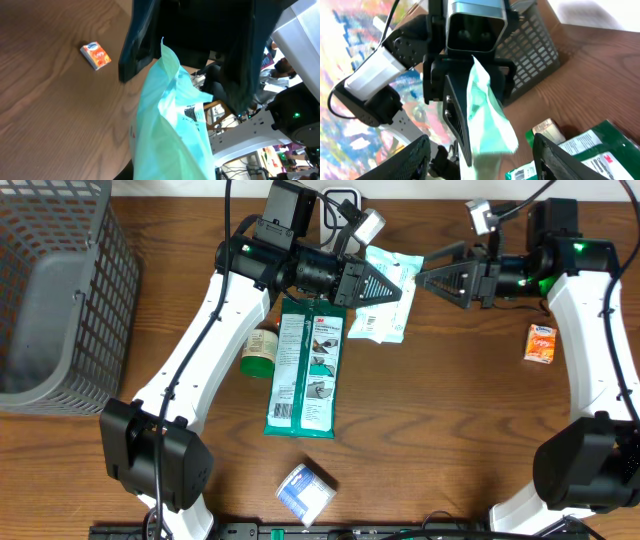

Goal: Scan the item barcode
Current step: 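Close the right gripper on the wipes pack beside the left gripper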

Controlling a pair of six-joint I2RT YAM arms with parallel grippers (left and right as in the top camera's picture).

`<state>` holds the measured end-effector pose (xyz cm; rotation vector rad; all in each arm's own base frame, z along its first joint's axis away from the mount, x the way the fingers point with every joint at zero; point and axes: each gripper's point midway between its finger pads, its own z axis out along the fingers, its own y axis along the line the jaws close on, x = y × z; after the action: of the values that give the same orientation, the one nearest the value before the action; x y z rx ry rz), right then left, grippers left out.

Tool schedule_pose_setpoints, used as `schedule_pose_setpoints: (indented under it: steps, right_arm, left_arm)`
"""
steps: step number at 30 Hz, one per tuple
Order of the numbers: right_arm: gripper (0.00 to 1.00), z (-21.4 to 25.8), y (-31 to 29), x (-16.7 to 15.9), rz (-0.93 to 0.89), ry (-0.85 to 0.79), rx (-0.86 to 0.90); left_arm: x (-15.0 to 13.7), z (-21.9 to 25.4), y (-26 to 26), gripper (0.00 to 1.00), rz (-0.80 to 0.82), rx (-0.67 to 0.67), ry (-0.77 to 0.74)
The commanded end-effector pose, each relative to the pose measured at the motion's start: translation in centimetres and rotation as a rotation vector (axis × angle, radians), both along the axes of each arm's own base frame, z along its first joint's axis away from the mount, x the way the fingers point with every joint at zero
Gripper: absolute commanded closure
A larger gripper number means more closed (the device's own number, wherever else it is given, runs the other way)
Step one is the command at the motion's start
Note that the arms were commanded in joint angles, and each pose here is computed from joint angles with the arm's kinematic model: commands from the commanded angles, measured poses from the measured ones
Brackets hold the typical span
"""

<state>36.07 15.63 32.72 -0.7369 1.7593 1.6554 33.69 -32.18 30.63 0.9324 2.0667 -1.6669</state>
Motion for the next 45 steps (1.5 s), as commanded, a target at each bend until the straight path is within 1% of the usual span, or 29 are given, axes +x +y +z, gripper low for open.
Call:
schedule_pose_setpoints:
  steps: [1, 3, 6, 8, 11, 15, 16, 17, 18, 20, 21, 22, 23, 24, 28, 34, 35, 37, 39, 41, 43, 44, 45]
  right_arm:
    - [0.38, 0.8, 1.2, -0.8, 0.043, -0.038, 0.025]
    - [0.39, 0.7, 1.7, -0.8, 0.053, -0.051, 0.016]
    - [0.47, 0.6, 2.4, -1.1, 0.073, -0.089, 0.008]
    - [0.56, 0.6, 2.9, -1.3, 0.087, -0.111, 0.008]
    - [0.74, 0.9, 3.0, -1.1, 0.093, -0.146, 0.019]
    - [0.87, 1.0, 3.0, -1.0, 0.093, -0.173, 0.018]
    - [0.91, 1.0, 3.0, -0.9, 0.093, -0.174, 0.018]
    - [0.98, 1.0, 3.0, -0.9, 0.093, -0.174, 0.018]
    - [0.99, 1.0, 3.0, -0.9, 0.092, -0.174, 0.018]
    - [0.99, 1.0, 2.8, -0.8, 0.087, -0.174, 0.017]
    - [0.99, 1.0, 2.7, -0.8, 0.084, -0.176, 0.017]
    - [0.99, 1.0, 2.5, -0.7, 0.080, -0.179, 0.016]
    - [0.99, 1.0, 2.4, -0.6, 0.077, -0.183, 0.016]
    - [0.99, 1.0, 2.2, -0.4, 0.071, -0.187, 0.016]
    - [0.99, 1.0, 1.6, -0.1, 0.053, -0.180, 0.014]
    - [0.99, 1.2, 1.3, 0.0, 0.046, -0.178, 0.019]
    - [0.99, 1.2, 1.3, 0.0, 0.046, -0.174, 0.020]
    - [0.99, 1.2, 1.3, 0.0, 0.046, -0.173, 0.020]
    - [0.99, 1.2, 1.2, 0.0, 0.045, -0.174, 0.020]
    - [0.99, 1.2, 1.2, 0.1, 0.045, -0.178, 0.019]
    - [0.99, 1.2, 1.2, 0.2, 0.045, -0.184, 0.019]
    - [0.96, 1.3, 1.2, 0.2, 0.045, -0.188, 0.019]
    - [0.85, 1.3, 1.2, 0.3, 0.045, -0.191, 0.019]
  left_arm:
    - [-0.6, 0.1, -0.1, 0.93, -0.041, -0.036, 0.026]
    - [-1.1, 0.6, -0.1, 0.93, -0.069, -0.063, 0.037]
    - [-1.4, 1.0, -0.1, 0.93, -0.089, -0.083, 0.046]
    - [-1.4, 1.0, -0.1, 0.93, -0.089, -0.082, 0.046]
    - [-1.5, 1.1, -0.1, 0.93, -0.092, -0.086, 0.048]
    - [-1.6, 1.2, -0.1, 0.93, -0.101, -0.095, 0.051]
    - [-1.6, 1.2, -0.1, 0.93, -0.101, -0.095, 0.051]
    - [-1.6, 1.2, -0.1, 0.93, -0.101, -0.095, 0.051]
    - [-1.6, 1.2, -0.1, 0.92, -0.101, -0.095, 0.051]
    - [-1.6, 1.2, -0.1, 0.93, -0.101, -0.095, 0.051]
    - [-1.6, 1.2, -0.1, 0.89, -0.100, -0.094, 0.051]
    - [-1.6, 1.2, -0.1, 0.77, -0.100, -0.094, 0.051]
    - [-1.6, 1.2, -0.1, 0.69, -0.100, -0.094, 0.051]
    - [-1.6, 1.2, -0.1, 0.64, -0.100, -0.095, 0.051]
    - [-1.6, 1.2, -0.1, 0.62, -0.099, -0.093, 0.055]
    - [-1.6, 1.2, -0.1, 0.63, -0.098, -0.092, 0.054]
    - [-1.5, 1.0, -0.1, 0.64, -0.091, -0.085, 0.051]
    - [-1.0, 0.5, -0.1, 0.75, -0.064, -0.058, 0.040]
    - [-0.7, 0.1, 0.0, 0.80, -0.043, -0.034, 0.041]
    - [-0.8, -0.1, 0.0, 0.80, -0.041, -0.026, 0.050]
    - [-0.8, -0.1, 0.0, 0.89, -0.040, -0.024, 0.054]
    - [-0.8, -0.1, 0.0, 0.92, -0.040, -0.024, 0.054]
    - [-0.8, -0.1, 0.0, 0.93, -0.040, -0.025, 0.054]
